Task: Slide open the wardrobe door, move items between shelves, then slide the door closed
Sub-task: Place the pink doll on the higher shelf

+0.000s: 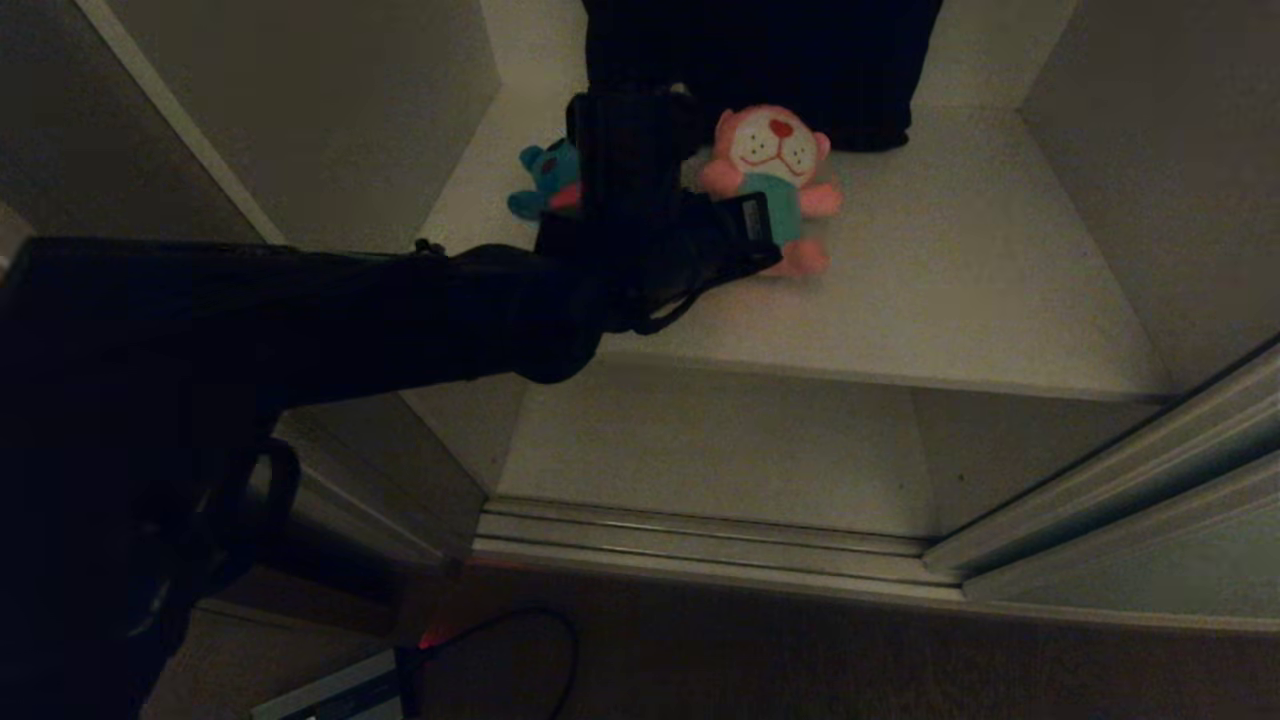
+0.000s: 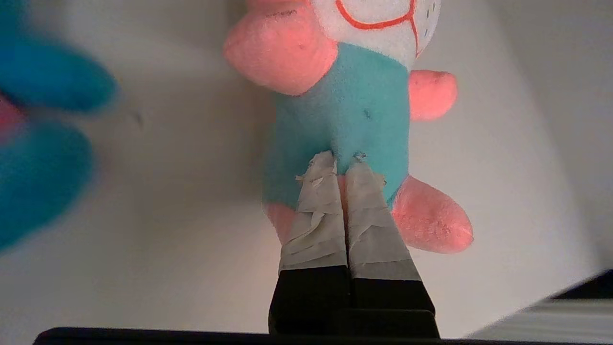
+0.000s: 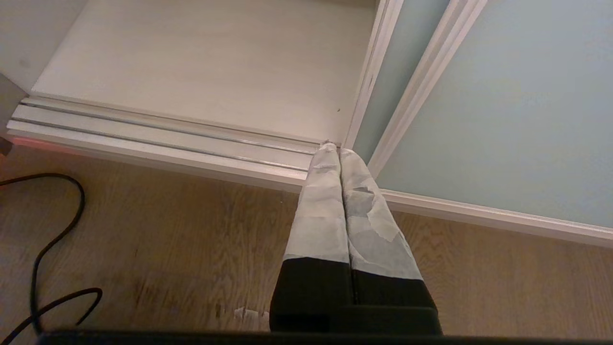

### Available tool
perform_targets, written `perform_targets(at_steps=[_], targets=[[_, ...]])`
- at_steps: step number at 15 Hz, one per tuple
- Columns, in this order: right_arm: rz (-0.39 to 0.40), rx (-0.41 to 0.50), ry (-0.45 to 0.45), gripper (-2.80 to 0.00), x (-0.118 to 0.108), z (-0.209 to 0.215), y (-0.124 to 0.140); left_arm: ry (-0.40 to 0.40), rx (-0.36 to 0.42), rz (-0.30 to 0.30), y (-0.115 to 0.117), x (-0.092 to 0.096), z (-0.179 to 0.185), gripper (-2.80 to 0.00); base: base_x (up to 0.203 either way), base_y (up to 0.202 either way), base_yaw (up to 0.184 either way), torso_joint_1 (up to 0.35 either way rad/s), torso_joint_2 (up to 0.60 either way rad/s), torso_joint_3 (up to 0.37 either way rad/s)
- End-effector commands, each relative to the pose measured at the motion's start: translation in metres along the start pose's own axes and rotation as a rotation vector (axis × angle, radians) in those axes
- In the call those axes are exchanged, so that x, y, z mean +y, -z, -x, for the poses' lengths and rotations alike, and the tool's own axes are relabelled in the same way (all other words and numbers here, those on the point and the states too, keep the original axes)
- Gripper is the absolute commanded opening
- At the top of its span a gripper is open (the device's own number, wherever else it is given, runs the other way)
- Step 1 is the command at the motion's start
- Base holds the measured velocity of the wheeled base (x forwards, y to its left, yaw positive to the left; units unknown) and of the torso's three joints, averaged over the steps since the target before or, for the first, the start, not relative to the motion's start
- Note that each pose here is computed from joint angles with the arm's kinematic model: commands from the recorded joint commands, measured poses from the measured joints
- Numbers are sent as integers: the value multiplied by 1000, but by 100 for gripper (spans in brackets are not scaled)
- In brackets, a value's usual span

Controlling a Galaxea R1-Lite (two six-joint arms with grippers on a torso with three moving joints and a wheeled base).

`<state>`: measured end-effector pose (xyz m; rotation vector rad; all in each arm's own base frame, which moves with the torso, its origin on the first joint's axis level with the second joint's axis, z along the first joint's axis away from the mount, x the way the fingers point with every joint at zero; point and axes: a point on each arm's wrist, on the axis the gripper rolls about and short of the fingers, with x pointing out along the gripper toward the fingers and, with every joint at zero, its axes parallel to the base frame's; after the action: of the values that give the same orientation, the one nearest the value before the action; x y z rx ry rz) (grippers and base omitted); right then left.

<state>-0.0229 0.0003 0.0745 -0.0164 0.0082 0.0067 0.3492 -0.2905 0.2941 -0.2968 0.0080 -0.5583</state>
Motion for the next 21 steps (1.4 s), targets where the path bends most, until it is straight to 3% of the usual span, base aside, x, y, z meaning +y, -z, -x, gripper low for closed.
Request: perform_targets(at_steps=[1,6,7,8,13,18,21], targets=[[0,2,-1,-280,0,0,1,-50,-16,6,16,3,-11,-280,0,0,0,0,0,0],[0,3,-1,-280,0,0,1,-57,-58,14,18,4,-15,-280,0,0,0,0,0,0],[0,2,0,-280,0,0,1,-66,-65,15,19,4,-16,-251,0,0,0,0,0,0],[0,2,-1,-280,0,0,1,-68,-69,18,19,4,-16,0,0,0,0,0,0,0],[0,2,-1,-280,0,0,1,-13,-113,30,-5,-3,-3,0,0,0,0,0,0,0],[0,2,0,-280,0,0,1,57,-214,45,-66,-22,40,0,0,0,0,0,0,0],[0,2,0,-280,0,0,1,112,-212,-12,-98,-36,76,0,0,0,0,0,0,0]])
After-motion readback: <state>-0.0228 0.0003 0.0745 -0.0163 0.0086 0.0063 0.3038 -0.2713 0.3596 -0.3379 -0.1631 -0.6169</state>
